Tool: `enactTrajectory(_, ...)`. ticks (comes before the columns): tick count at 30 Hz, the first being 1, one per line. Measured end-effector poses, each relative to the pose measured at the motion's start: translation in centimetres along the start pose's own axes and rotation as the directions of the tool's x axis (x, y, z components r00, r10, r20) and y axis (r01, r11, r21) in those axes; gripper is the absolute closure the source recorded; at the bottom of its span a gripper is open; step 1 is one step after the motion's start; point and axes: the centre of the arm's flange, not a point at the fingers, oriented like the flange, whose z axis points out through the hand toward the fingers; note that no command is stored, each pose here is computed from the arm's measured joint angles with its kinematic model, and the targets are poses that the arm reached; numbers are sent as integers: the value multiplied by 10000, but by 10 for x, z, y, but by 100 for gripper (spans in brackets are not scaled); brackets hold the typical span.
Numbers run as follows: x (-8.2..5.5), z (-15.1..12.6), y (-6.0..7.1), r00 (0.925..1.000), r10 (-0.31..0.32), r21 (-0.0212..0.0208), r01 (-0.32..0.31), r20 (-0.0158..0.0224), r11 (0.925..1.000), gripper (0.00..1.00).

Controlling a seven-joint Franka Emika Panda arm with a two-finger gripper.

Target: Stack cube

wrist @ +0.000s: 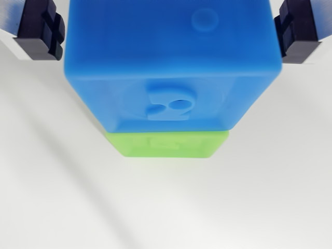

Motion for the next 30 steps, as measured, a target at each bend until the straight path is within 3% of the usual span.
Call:
enactTrajectory(11, 1, -15, 0, 10000, 8, -1, -8, -44, 10000, 0)
enactTrajectory(14, 1, -20, 0, 10000, -2, 1, 2, -41, 10000, 0)
enactTrajectory(30, 0, -73, 0, 10000, -13, 1, 13, -75, 10000, 0)
